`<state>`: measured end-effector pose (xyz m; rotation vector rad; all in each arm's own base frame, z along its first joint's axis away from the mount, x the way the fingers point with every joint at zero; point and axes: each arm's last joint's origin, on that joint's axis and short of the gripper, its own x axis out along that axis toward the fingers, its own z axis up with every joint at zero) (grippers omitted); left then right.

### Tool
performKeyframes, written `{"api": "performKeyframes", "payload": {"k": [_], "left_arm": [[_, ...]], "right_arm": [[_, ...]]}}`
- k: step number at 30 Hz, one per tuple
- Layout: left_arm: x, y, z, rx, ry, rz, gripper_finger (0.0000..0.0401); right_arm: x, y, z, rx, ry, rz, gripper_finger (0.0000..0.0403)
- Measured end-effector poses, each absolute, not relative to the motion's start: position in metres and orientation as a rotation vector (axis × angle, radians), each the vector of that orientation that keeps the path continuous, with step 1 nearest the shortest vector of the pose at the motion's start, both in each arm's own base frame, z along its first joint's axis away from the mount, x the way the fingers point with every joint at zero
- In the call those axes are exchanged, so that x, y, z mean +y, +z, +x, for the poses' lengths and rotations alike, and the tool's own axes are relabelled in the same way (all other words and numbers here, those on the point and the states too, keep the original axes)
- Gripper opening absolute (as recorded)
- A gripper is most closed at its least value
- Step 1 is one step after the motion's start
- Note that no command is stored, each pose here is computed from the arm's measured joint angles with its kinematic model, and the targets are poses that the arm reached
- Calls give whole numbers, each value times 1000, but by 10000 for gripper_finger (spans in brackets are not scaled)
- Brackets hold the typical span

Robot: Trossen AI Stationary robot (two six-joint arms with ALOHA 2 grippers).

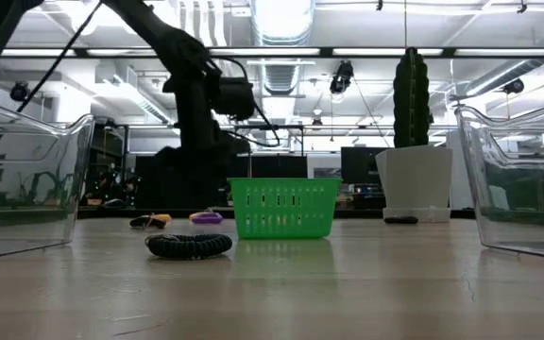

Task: Sort spring keychains
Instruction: Put the purple spring keychain into the right transparent bin

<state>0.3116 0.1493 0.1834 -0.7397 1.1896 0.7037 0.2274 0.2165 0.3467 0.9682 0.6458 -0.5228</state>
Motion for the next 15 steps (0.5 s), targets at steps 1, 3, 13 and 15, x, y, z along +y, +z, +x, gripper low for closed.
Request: {"api": "performKeyframes", "payload": {"k": [1, 3, 13, 15], "left_arm": [[150, 180, 312, 1201, 704, -726, 122], [151, 172, 314, 1230, 698, -709, 122], [155, 161, 319, 1245, 707, -586, 122], [156, 161, 320, 1240, 699, -564, 119]], "right_arm": [[216, 347, 227, 645, -525, 972, 241], [216, 347, 227, 644, -527, 979, 243], [217, 347, 228, 637, -534, 1006, 236], [217, 347, 228, 637, -534, 1006, 235]]}}
